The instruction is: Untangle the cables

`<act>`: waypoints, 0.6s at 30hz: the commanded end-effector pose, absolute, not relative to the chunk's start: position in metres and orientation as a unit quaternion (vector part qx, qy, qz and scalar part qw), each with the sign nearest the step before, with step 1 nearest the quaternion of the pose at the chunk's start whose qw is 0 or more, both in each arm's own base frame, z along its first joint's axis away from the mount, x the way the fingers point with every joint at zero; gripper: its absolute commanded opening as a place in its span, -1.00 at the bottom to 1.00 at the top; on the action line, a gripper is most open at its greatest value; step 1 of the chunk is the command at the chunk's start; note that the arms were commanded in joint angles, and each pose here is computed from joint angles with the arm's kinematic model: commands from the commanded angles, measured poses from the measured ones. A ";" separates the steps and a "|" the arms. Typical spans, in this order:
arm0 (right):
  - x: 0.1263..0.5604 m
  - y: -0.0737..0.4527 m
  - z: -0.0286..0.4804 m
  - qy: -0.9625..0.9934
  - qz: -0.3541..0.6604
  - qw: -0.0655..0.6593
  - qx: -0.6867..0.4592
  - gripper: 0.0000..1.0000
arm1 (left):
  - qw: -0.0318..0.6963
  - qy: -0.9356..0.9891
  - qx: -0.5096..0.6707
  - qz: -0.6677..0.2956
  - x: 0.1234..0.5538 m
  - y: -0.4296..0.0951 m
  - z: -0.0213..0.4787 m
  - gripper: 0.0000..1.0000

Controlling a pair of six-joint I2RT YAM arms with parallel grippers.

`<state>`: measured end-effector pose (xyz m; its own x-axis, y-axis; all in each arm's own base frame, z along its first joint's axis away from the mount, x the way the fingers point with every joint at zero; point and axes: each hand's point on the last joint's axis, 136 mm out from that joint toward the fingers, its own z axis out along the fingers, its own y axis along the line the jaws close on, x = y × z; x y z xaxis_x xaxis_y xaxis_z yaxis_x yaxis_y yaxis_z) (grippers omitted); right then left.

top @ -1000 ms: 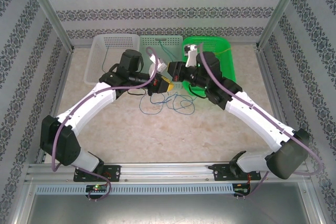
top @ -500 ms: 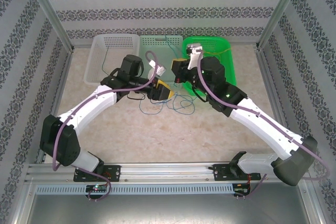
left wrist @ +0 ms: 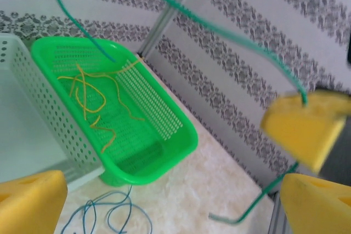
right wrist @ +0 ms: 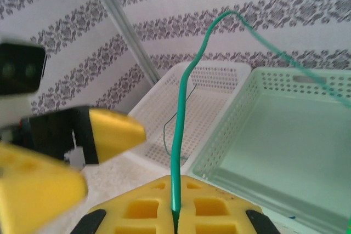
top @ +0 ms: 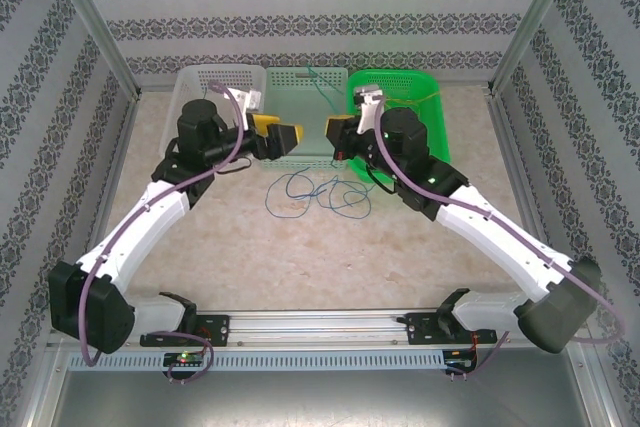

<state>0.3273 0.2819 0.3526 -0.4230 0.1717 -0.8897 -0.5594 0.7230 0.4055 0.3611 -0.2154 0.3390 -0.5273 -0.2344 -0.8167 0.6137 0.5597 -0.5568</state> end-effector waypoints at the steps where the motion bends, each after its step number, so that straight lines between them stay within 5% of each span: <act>1: 0.322 0.313 0.365 0.747 0.378 0.519 -0.174 -1.00 | 0.466 0.734 0.050 -0.492 0.391 -0.193 0.352 0.99; 18: 0.307 0.357 0.347 0.740 0.382 0.498 -0.241 -1.00 | 0.450 0.681 -0.013 -0.577 0.433 -0.186 0.364 0.94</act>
<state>0.3133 0.3465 0.3315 -0.4347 0.0229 -0.9003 -0.6888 0.6356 0.3487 0.4322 -0.1864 0.3254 -0.6440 -0.5106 -0.5697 0.4176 0.3894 -0.8210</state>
